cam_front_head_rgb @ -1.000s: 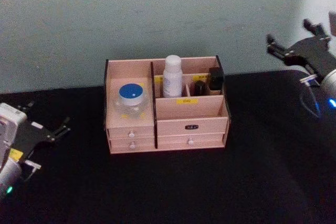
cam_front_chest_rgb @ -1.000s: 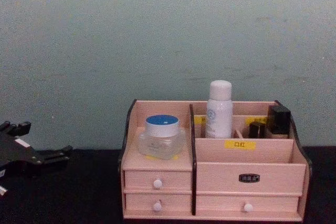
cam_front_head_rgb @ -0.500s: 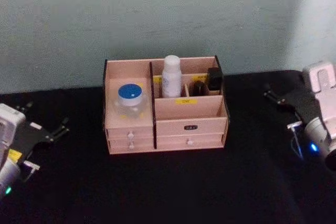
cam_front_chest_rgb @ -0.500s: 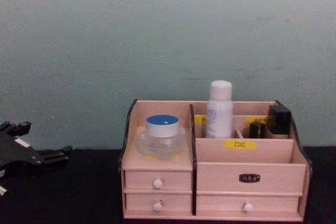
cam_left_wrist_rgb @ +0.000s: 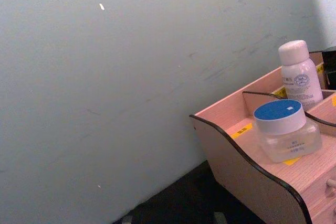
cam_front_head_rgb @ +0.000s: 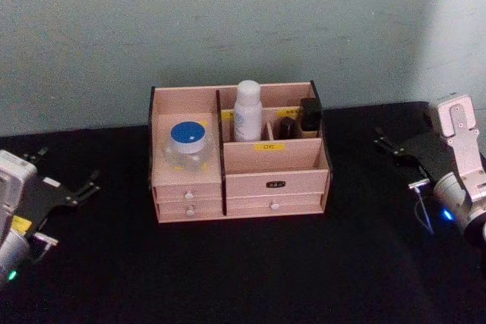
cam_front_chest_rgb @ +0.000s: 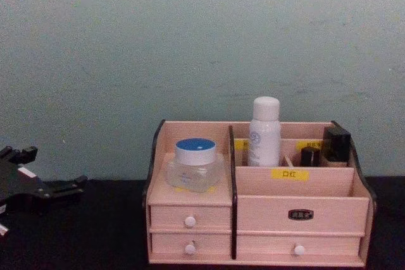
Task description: Pick up the facial cleanser and watermelon frost from the table and place them into the tiered storage box.
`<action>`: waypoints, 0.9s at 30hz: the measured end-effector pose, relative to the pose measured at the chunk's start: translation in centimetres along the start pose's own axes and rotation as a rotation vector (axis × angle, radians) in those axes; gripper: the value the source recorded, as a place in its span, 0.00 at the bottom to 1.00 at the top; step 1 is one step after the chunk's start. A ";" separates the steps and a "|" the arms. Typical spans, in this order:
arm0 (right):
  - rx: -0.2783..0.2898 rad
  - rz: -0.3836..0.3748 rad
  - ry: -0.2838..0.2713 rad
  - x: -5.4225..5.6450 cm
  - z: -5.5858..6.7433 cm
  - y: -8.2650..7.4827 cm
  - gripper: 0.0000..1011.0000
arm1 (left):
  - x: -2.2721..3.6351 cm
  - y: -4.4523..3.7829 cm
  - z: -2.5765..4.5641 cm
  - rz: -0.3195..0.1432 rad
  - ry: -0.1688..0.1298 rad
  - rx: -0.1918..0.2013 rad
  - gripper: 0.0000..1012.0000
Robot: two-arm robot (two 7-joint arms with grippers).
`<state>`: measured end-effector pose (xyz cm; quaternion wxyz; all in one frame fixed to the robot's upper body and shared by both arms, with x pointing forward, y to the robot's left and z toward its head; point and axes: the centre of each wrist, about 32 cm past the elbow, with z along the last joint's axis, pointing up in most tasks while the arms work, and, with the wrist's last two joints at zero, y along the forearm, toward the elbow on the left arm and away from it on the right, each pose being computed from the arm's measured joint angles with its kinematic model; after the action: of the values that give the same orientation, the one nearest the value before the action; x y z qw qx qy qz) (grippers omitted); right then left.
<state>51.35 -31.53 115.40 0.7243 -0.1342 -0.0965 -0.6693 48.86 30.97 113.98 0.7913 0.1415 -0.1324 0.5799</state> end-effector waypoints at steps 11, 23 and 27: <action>0.000 -0.002 -0.001 0.0 0.0 0.0 0.99 | 0.00 0.00 0.00 0.000 0.000 0.000 0.99; 0.002 -0.004 -0.002 0.1 0.1 0.0 0.99 | 0.00 0.00 0.00 0.000 0.000 0.000 0.99; 0.002 -0.005 -0.002 0.1 0.1 0.0 0.99 | 0.00 0.00 0.00 0.000 0.000 0.000 0.99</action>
<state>51.38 -31.60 115.55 0.7228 -0.1339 -0.0981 -0.6708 48.86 30.97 113.98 0.7913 0.1415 -0.1324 0.5799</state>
